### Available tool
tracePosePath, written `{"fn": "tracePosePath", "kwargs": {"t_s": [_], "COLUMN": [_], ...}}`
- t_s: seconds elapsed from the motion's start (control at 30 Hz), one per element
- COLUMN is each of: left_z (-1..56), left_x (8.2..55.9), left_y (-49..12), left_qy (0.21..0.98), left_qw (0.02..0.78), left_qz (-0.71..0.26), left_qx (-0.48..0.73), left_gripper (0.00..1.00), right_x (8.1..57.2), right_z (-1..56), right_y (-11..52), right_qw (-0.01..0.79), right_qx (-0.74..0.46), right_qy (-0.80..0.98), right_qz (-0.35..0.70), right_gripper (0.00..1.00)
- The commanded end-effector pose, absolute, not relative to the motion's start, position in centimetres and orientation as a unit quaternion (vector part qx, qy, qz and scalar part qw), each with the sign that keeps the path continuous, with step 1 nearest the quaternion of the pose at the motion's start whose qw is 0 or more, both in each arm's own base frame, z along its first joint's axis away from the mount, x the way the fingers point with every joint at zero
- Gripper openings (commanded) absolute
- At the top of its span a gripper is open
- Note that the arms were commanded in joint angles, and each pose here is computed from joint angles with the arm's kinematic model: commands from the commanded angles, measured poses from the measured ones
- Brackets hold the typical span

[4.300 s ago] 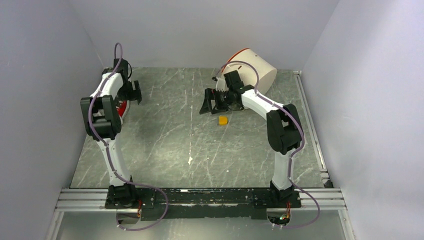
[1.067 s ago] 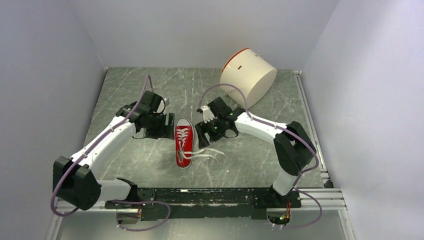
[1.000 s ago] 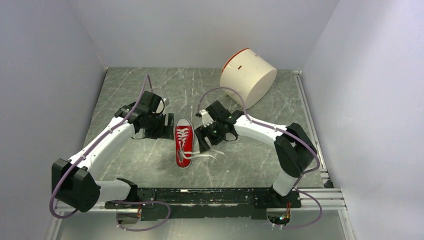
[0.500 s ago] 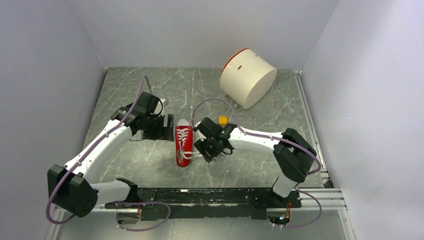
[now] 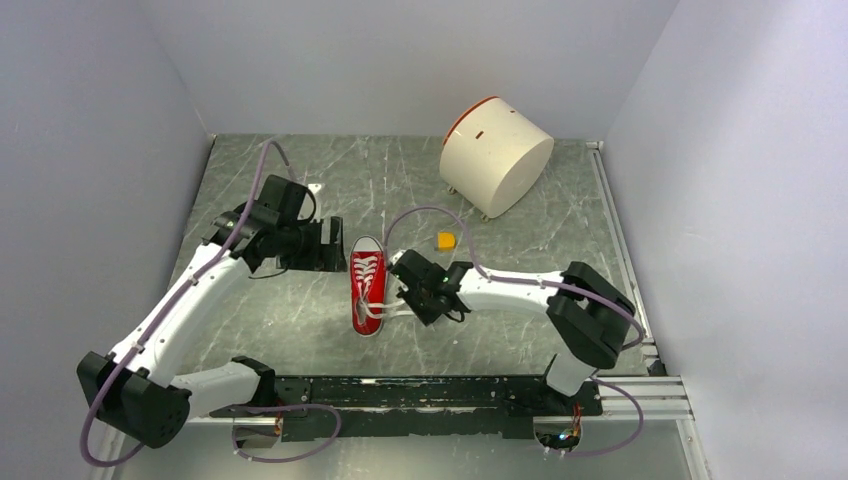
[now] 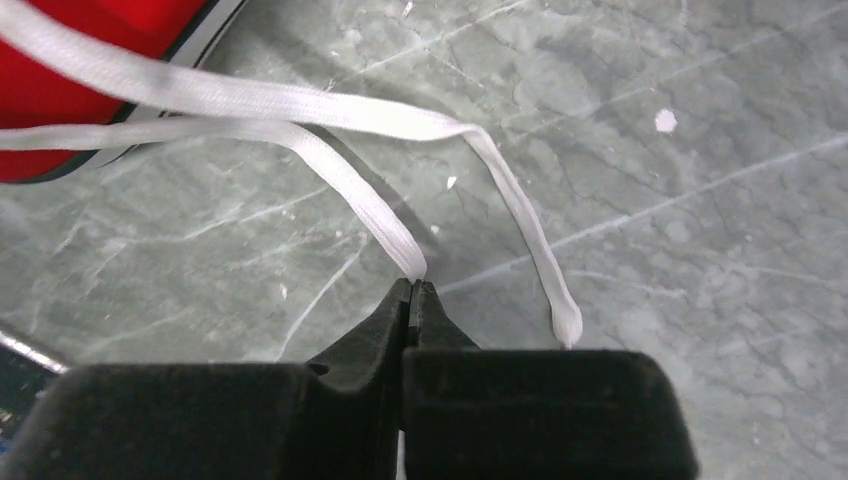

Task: Tie the shoes

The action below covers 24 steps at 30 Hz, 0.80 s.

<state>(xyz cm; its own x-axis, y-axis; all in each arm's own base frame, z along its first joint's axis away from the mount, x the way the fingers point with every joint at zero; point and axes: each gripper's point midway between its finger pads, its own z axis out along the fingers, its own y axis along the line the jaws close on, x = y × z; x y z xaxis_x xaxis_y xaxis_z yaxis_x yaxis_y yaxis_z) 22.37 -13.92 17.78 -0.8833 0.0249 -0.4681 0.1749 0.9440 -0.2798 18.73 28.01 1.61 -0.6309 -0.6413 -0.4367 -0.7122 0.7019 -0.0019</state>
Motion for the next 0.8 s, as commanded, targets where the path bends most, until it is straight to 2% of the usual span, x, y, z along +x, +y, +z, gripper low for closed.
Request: {"fn": "tracePosePath", "kwargs": {"t_s": [0.0,0.1,0.3,0.57,0.77], "left_z": [20.8,21.9,22.9,23.5,20.9], "left_x": [22.6,22.8,21.5,18.0,16.1], "left_y": [-14.6,-15.5,-19.1,-24.5,-30.4], "left_qy": [0.943,0.929,0.886,0.811,0.727], "left_qw": [0.268,0.289,0.301,0.346,0.369], "left_qz": [-0.189,-0.217,-0.326,-0.37,-0.337], "left_qx": [0.057,0.077,0.135,0.294,0.471], "left_gripper": [0.89,0.9,0.85,0.75,0.72], "right_x": [20.3,22.5,24.6,28.3,29.8], "right_z": [9.2,16.1,21.4,22.5,21.8], "right_y": [29.7,30.2,31.8,31.6,30.0], "right_qw": [0.278,0.343,0.339,0.324,0.302], "right_qx": [-0.343,-0.277,-0.2,-0.153,-0.134], "right_qy": [0.889,0.882,0.868,0.862,0.866], "right_qz": [0.12,0.164,0.301,0.358,0.375], "right_gripper": [0.0,0.0,0.0,0.0,0.0]}}
